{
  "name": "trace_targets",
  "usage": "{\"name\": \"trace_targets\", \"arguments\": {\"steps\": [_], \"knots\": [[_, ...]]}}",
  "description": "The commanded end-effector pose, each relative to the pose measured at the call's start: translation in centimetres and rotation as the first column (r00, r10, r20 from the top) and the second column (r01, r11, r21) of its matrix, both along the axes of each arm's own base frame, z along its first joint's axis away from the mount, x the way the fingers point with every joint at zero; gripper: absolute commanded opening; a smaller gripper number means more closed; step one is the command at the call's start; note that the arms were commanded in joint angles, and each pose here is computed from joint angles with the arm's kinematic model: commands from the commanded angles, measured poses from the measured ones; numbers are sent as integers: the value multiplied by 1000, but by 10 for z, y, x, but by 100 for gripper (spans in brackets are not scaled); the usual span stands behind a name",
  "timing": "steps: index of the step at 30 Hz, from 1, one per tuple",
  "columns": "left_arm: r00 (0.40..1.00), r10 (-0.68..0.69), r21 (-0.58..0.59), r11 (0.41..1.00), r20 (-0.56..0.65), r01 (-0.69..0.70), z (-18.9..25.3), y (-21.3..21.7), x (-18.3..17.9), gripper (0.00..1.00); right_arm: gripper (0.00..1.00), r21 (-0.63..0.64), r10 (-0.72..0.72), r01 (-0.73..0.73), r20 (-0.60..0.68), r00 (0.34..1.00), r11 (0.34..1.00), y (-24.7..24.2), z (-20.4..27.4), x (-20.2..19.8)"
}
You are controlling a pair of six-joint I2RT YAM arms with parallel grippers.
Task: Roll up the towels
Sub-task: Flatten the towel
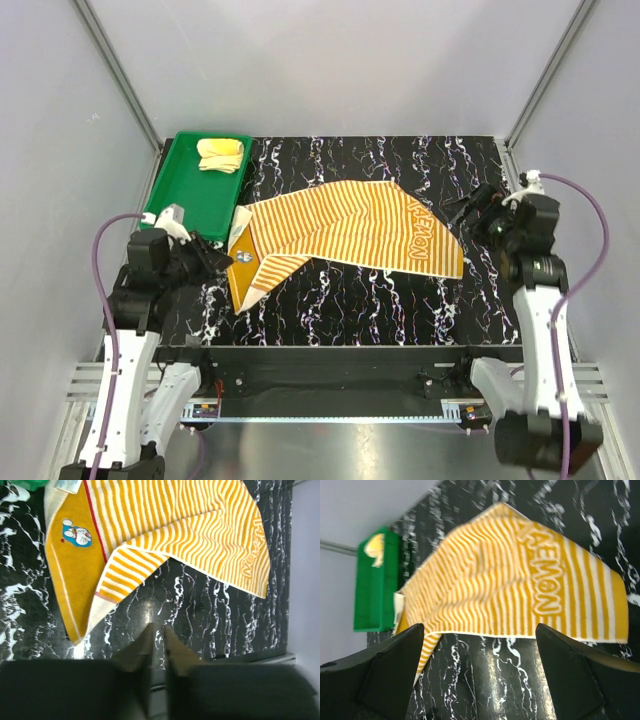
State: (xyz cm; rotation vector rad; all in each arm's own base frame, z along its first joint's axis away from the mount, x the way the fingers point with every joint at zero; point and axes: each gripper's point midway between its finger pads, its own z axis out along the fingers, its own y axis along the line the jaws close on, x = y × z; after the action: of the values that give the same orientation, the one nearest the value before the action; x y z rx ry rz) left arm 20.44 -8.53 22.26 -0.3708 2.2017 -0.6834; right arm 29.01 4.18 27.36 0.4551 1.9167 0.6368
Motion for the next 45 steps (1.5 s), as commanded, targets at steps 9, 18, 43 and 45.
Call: {"name": "trace_targets", "arguments": {"steps": [9, 18, 43, 45], "knots": [[979, 20, -50, 998, -201, -31, -66, -6, 29, 99, 100, -137, -307, 277, -531, 790, 951, -54, -117, 7], [924, 40, -209, 970, -380, -128, -125, -24, 14, 99, 100, 14, -194, 279, -683, 704, 960, -35, -179, -3], [793, 295, -61, 921, -533, -384, -181, 5, -17, 99, 100, 56, -141, 258, -717, 683, 965, -40, -209, 7], [779, 289, -63, 920, -556, -387, -190, 3, -21, 99, 100, 61, -136, 255, -716, 685, 965, -40, -210, 9]]}}
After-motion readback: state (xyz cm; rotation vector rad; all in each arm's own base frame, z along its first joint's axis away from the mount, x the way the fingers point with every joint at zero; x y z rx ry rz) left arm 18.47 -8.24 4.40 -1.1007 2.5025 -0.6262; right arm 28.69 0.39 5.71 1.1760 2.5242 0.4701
